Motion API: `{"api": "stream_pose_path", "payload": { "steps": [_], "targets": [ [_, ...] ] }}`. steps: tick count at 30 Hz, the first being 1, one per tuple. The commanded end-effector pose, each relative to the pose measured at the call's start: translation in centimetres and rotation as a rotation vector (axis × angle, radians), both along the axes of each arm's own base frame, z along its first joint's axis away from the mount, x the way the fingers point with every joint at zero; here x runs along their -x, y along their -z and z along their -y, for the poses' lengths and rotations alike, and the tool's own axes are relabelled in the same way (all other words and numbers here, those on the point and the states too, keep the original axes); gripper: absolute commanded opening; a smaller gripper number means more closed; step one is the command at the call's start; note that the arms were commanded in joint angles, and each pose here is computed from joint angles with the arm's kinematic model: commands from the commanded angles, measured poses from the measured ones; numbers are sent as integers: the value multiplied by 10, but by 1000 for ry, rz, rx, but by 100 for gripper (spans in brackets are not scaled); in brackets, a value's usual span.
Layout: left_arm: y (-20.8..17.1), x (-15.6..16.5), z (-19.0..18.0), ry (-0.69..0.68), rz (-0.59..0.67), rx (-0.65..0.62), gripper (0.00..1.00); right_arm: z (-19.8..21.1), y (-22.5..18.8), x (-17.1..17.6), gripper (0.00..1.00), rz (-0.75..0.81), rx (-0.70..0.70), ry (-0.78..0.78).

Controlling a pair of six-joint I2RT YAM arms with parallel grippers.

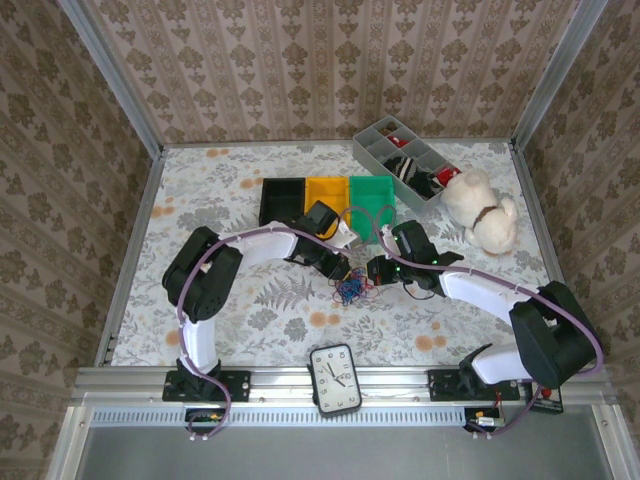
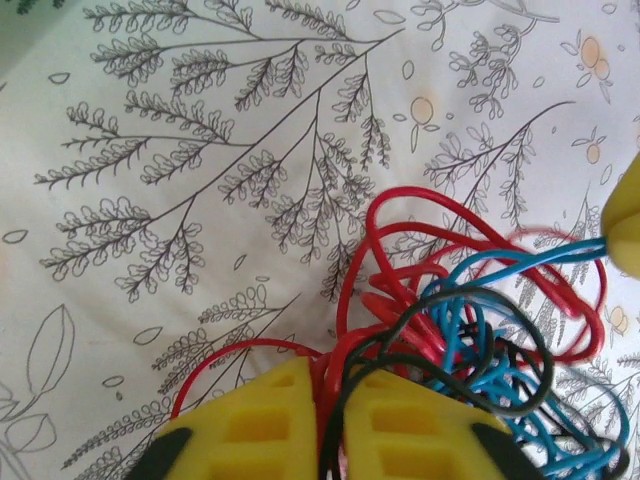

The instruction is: Untangle the cables

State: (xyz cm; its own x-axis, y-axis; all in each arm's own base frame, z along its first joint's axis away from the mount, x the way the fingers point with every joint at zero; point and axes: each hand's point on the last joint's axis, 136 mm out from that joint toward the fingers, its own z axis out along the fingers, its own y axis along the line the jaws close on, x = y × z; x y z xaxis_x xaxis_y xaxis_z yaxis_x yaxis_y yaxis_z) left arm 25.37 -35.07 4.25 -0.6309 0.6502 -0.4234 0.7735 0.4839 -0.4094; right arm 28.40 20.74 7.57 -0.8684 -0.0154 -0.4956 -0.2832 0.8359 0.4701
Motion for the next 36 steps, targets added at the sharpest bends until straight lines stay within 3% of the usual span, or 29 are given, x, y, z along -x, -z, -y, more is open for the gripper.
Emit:
{"api": "stream_pose_path", "payload": {
  "steps": [1, 10, 14, 18, 23, 26, 31, 36],
  "targets": [
    [3, -8, 1, -14, 22, -11, 3, 2, 8, -5, 0, -11, 6, 10],
    [3, -13, 4, -19, 79, -23, 0, -1, 12, -10, 1, -27, -3, 9],
    [3, -13, 6, -6, 93, -31, 0, -5, 14, -13, 7, -34, -8, 5],
    [3, -13, 7, -1, 102, -32, 0, -10, 15, -18, 20, -40, -22, 1],
    [2, -12, 8, 3, 110, -34, 0, -12, 16, -21, 27, -44, -28, 3],
    [1, -12, 7, 1, 115, -34, 0, -11, 16, -21, 24, -42, -27, 6],
    [1, -12, 7, 1, 119, -34, 0, -4, 12, -24, 5, -10, -18, 47],
    [4, -13, 3, -14, 124, -51, 0, 8, 3, -28, 4, 31, -4, 106]
  ]
}}
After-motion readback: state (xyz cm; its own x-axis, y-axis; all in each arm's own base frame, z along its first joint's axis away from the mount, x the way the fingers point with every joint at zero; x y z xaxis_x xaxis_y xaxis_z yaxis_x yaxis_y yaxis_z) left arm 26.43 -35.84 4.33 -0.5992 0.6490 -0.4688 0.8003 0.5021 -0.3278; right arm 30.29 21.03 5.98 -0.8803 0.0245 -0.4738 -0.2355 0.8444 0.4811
